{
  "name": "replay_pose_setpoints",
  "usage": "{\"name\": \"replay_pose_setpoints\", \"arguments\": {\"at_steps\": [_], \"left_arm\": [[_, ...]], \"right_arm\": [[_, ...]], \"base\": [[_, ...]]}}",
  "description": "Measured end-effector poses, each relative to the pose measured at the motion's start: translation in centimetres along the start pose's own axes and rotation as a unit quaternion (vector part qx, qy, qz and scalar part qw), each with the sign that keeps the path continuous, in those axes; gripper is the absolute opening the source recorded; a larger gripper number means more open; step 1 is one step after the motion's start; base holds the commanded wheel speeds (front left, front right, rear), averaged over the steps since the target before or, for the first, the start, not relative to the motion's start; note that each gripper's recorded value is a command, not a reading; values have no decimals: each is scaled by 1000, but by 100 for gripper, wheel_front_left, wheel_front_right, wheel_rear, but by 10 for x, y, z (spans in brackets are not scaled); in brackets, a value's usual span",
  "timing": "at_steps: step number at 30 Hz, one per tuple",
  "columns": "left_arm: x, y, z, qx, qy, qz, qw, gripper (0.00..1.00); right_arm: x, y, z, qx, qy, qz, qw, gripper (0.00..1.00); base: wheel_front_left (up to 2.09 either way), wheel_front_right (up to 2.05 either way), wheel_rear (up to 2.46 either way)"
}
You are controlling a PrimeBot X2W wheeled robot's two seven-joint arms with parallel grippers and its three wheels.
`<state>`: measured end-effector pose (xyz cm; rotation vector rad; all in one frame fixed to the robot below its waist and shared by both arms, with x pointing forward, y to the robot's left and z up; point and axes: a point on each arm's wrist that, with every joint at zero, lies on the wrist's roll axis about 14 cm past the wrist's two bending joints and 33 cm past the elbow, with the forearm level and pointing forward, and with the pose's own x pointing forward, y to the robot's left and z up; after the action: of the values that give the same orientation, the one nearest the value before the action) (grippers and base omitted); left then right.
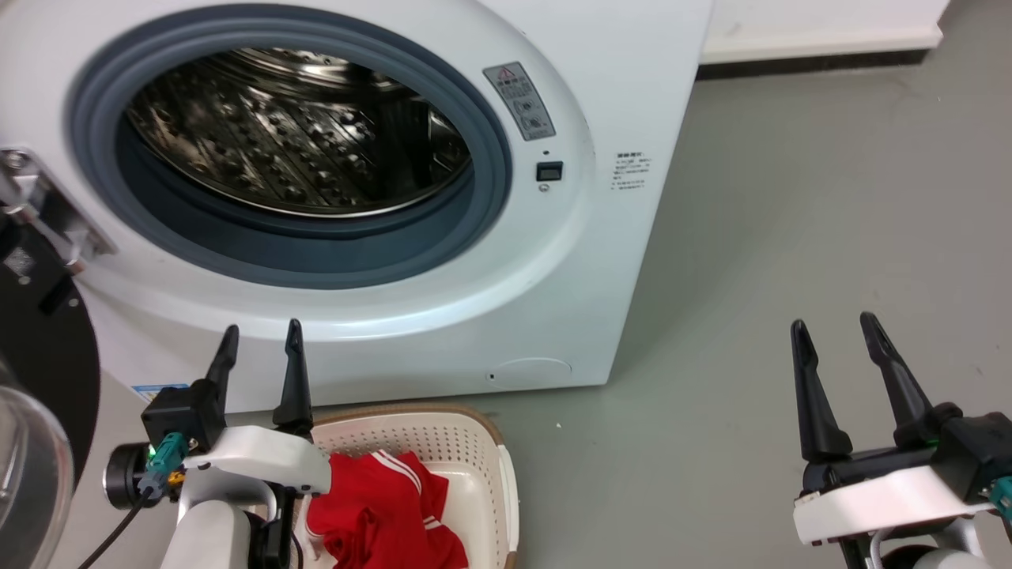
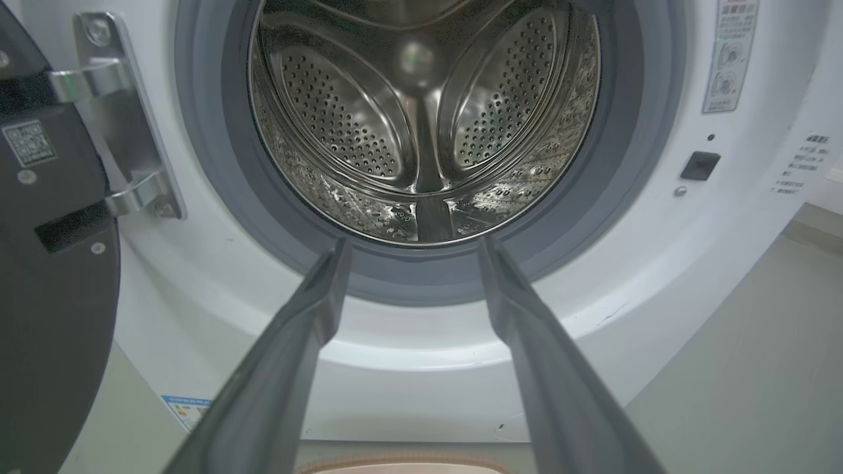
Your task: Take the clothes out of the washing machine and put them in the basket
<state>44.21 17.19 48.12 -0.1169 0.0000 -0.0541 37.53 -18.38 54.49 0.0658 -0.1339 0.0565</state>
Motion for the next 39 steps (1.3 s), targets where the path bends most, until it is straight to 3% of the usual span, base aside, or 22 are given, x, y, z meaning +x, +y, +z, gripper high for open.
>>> {"name": "replay_pose_setpoints", "arguments": {"at_steps": [4,11,23,39], "left_arm": [[-9,-2,40,22,-59,-6,998,100],[-36,0,68,72,-96,-3,993,100],[-80,5,56,84,-52,9,995,100],[-81,1,58,74,-49,2,996,100]], "right_arm": [[-5,6,3,-3,0,8,1000,100],[-15,11,6,-15,6,16,1000,100],[-36,11,10,-37,8,15,999,100],[-38,10,12,-39,7,13,999,100]], "base": [[0,0,0],[0,0,0],[0,0,0],[0,0,0]]}}
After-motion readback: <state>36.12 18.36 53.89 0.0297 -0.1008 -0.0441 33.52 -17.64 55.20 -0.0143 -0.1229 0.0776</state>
